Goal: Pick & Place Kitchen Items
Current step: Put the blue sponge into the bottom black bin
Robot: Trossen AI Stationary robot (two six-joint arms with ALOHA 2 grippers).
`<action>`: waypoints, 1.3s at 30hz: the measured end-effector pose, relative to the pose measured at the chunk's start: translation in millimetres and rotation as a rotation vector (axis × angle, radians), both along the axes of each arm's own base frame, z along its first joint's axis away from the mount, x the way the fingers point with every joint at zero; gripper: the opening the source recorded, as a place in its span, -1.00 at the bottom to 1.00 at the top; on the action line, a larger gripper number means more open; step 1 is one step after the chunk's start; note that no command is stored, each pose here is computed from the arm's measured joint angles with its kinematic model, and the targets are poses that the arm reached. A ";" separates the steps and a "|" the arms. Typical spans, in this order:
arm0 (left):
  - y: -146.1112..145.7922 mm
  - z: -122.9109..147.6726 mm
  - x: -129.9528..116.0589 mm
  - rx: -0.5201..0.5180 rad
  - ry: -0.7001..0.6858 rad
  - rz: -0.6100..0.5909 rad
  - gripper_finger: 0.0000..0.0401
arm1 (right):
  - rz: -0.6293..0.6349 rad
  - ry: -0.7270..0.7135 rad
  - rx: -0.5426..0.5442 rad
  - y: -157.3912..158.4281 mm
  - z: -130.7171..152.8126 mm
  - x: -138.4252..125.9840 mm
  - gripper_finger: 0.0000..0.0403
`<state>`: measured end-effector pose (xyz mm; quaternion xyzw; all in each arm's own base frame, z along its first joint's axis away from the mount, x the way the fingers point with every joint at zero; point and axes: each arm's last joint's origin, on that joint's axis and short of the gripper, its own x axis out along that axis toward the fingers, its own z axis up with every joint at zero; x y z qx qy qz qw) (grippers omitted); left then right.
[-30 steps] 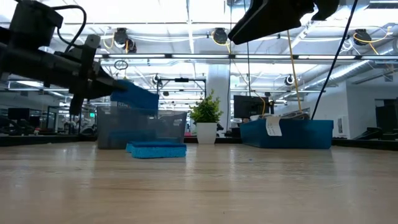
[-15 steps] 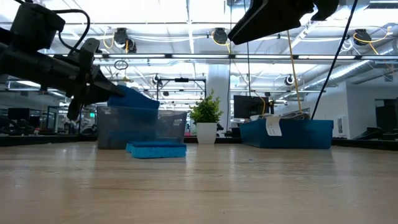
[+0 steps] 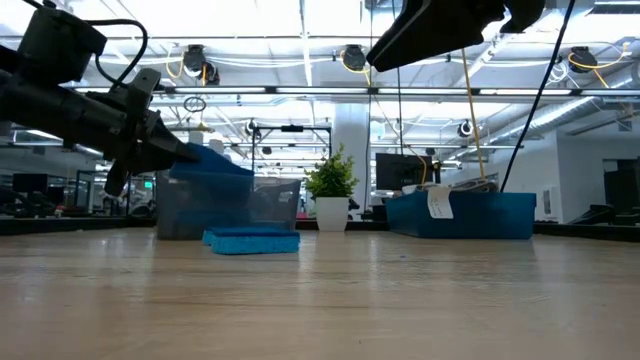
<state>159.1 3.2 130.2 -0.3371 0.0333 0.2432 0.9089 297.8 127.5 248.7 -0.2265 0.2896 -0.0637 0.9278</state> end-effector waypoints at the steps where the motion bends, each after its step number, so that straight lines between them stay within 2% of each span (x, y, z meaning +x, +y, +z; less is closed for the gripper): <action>1: 0.0 0.0 0.0 0.000 0.000 0.000 -0.82 | 0.000 0.000 0.000 0.0 0.0 0.0 -0.03; 9: 0.1 0.0 0.0 0.004 0.002 0.001 -0.82 | 0.000 -0.003 0.002 0.0 0.3 0.2 -0.03; 12: 0.4 0.1 -0.1 0.013 0.004 0.013 -0.76 | 0.000 -0.005 0.003 0.1 0.4 0.3 -0.03; 24: -0.1 1.7 0.8 0.023 -0.001 -0.008 0.02 | 0.000 -0.006 0.003 0.1 0.5 0.4 -0.03; 30: -0.1 2.5 1.0 0.112 0.031 -0.028 0.21 | 0.000 -0.006 0.003 0.1 0.5 0.4 -0.03; 39: 0.6 4.0 0.9 0.255 0.084 -0.035 0.25 | 0.000 -0.006 0.003 0.1 0.5 0.4 -0.03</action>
